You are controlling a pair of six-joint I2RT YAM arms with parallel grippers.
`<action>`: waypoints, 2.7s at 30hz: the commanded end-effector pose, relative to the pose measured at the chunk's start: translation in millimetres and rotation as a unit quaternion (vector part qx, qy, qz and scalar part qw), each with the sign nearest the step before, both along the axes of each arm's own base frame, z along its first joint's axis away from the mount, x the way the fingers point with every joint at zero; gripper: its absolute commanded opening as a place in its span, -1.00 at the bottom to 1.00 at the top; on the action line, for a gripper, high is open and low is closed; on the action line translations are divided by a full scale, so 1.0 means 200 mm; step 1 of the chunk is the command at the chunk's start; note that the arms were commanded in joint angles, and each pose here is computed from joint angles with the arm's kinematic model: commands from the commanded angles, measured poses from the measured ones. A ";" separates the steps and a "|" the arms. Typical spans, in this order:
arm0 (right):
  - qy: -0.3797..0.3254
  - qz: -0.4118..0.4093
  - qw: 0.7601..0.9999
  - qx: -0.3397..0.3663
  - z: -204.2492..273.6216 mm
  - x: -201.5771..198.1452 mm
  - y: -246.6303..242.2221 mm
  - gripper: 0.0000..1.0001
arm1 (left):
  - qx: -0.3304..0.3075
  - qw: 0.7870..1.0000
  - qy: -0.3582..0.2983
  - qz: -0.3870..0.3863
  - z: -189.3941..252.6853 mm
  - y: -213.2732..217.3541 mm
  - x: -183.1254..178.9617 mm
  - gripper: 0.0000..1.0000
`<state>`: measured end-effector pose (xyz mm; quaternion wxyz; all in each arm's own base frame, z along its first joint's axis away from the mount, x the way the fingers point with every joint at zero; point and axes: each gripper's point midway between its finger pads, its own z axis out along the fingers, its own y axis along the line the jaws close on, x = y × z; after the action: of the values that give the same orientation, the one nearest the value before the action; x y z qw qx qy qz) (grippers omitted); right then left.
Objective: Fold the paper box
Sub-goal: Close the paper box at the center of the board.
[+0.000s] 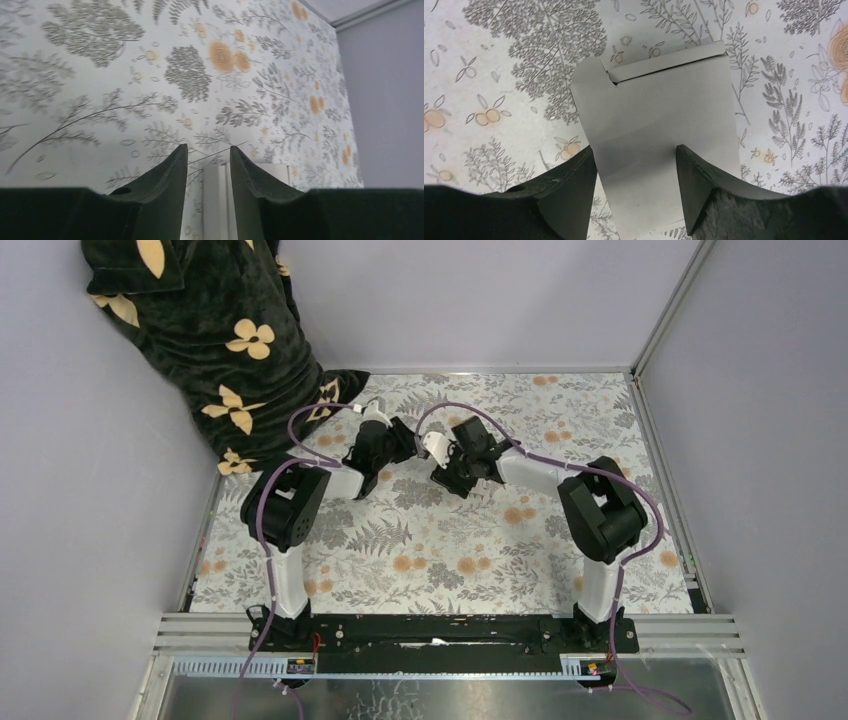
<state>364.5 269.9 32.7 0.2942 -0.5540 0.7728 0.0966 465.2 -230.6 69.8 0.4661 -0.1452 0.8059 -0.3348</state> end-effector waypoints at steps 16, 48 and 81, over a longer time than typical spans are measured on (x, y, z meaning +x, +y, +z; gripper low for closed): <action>0.134 0.001 0.991 -0.027 -0.19 -0.62 0.00 0.21 | -0.099 0.987 0.037 -0.124 0.10 -0.14 -0.38 -0.36; 0.132 0.029 0.991 0.005 -0.10 -0.58 0.13 0.25 | 0.072 0.967 0.144 -0.198 -0.22 -0.39 -0.72 -0.73; 0.009 -0.049 0.988 0.148 0.37 -0.25 0.05 0.83 | 0.145 0.952 0.176 -0.204 -0.38 -0.41 -0.67 -0.77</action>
<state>290.9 263.7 57.4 0.2711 -0.4664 0.8236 0.1752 358.7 -328.5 42.7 0.3151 0.0181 0.8885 -0.3332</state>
